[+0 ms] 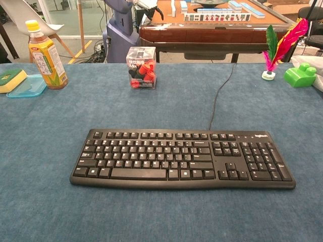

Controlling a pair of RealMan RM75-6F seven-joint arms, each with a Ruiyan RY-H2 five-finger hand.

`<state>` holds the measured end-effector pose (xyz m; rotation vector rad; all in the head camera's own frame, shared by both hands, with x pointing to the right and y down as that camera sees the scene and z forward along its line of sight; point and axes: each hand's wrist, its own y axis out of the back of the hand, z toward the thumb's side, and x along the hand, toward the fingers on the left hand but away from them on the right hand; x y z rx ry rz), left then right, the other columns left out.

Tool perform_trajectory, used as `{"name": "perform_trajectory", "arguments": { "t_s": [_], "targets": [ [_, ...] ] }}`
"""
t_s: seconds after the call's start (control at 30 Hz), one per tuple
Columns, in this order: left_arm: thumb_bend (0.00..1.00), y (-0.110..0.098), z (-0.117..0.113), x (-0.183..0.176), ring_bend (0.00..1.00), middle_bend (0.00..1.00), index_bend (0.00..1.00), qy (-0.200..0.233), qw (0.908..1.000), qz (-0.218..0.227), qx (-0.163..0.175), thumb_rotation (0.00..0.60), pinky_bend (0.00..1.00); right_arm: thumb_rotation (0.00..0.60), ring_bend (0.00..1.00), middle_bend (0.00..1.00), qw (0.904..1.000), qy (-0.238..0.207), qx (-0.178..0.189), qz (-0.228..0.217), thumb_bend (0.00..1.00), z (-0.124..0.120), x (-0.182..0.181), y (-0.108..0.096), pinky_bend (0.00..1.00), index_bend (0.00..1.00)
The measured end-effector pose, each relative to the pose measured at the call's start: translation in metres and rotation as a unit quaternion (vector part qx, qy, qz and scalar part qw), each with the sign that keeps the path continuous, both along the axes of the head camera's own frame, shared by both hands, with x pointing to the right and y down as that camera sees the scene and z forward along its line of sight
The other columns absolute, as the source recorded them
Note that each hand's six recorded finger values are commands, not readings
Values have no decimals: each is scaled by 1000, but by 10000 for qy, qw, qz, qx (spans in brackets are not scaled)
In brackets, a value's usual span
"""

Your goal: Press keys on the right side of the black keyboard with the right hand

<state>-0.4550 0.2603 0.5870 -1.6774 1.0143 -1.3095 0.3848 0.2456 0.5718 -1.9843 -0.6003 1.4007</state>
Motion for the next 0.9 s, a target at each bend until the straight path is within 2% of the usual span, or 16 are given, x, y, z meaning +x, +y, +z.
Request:
{"name": "perform_trajectory", "arguments": {
  "t_s": [0.2,0.4,0.47,0.53,0.57,0.63,0.73,0.83,0.9],
  "targets": [
    [387,0,0,0,804,908,795,-12,10000,-6,6,600,913,600,371,493,10000,7,-24,-2,134,1,0,0,370,348],
    [387,-1,1,0,804,905,789,18,10000,3,11,600,913,600,372,494,9999,-49,-98,-47,133,4,-6,1,433,348],
    [387,0,0,0,804,901,785,38,10000,2,24,600,913,600,389,507,9999,-99,-86,-73,133,4,-9,1,491,352],
    [387,0,0,0,804,896,772,45,10000,2,42,600,913,600,438,551,9998,-164,-82,-121,134,4,-13,1,604,358],
    [387,0,-1,0,804,895,748,47,10000,1,52,600,912,600,452,565,9996,-228,-91,-171,139,3,-17,0,647,359],
    [388,-1,-1,1,804,894,639,66,9999,-12,83,600,912,600,500,594,9989,-353,-90,-283,153,3,-25,-1,757,359],
    [387,-1,-1,0,804,894,568,73,9999,-27,99,600,912,600,607,657,9969,-573,18,-540,186,-1,-43,-7,898,359],
    [387,-1,-1,-2,804,893,551,51,9999,-62,99,600,912,600,694,759,9945,-688,169,-774,239,-4,-60,-14,978,359],
    [387,-2,-1,-3,803,893,549,43,9999,-87,109,600,912,600,746,818,9921,-747,254,-973,299,-6,-75,-19,998,359]
  ]
}}
